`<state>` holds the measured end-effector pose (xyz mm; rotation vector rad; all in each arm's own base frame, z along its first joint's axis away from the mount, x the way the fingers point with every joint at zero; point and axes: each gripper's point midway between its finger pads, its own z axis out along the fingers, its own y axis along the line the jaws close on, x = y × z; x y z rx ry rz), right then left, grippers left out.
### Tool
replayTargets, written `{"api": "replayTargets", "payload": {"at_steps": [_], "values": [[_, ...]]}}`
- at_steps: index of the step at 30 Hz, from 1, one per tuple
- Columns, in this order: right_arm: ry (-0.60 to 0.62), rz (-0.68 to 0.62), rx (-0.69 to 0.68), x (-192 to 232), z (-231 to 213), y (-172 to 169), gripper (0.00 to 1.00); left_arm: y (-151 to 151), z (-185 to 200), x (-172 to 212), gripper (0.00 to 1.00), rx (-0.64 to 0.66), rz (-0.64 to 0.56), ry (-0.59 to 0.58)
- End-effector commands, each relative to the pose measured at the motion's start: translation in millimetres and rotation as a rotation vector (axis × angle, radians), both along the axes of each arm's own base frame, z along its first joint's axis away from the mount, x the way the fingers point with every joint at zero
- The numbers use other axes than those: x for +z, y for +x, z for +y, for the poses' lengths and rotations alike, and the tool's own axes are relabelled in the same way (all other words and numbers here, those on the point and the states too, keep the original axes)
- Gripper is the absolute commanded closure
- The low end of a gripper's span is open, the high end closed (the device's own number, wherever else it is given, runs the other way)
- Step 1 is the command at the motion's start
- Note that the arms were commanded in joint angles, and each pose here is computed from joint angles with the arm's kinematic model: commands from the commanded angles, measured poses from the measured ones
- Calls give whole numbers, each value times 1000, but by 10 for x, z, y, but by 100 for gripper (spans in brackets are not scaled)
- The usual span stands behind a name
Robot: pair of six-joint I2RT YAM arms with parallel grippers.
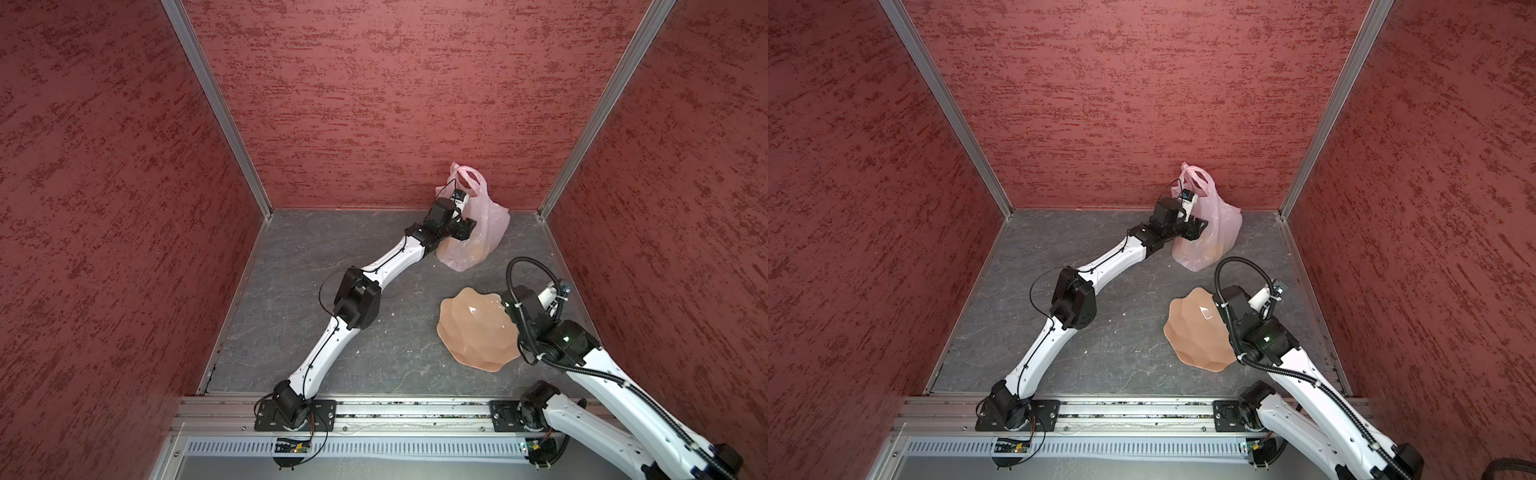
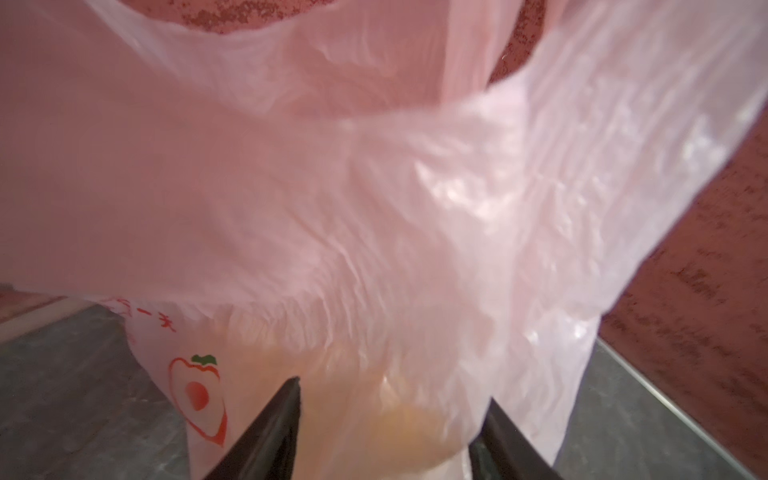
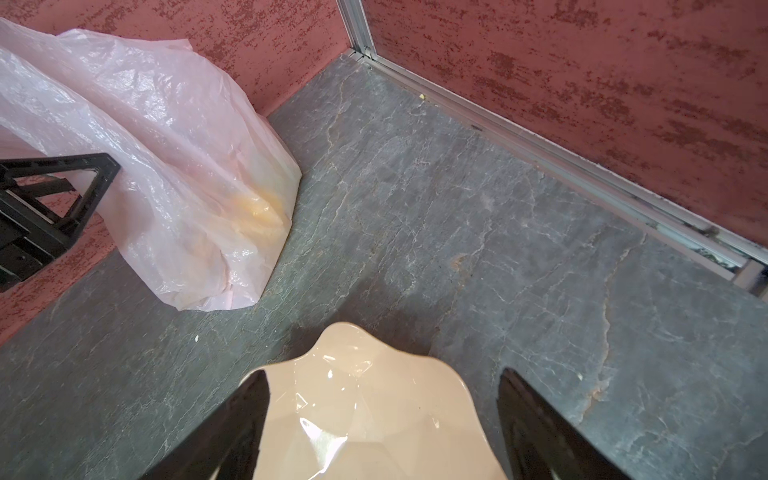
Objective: Take the fake fruits out of the plastic bag
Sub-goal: 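Reach the left gripper to the pink bag and grasp its top, then pull the pink bag nearer with the left gripper while the right releases the bowl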
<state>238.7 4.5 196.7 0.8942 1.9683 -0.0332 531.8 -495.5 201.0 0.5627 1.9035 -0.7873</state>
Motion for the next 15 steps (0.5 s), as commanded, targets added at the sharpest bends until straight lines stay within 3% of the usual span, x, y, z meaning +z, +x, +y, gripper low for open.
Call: {"api": "replayTargets", "payload": {"at_steps": [1, 11, 15], "values": [[16, -62, 27, 222, 75, 170, 14, -25, -55, -87, 54, -51, 17, -35], [11, -73, 76, 263, 191, 352, 14, 82, 122, -109, 100, -18, 64, -87], [-3, -67, 102, 250, 246, 434, 14, 72, 282, -14, 100, 1, 64, -104]]}}
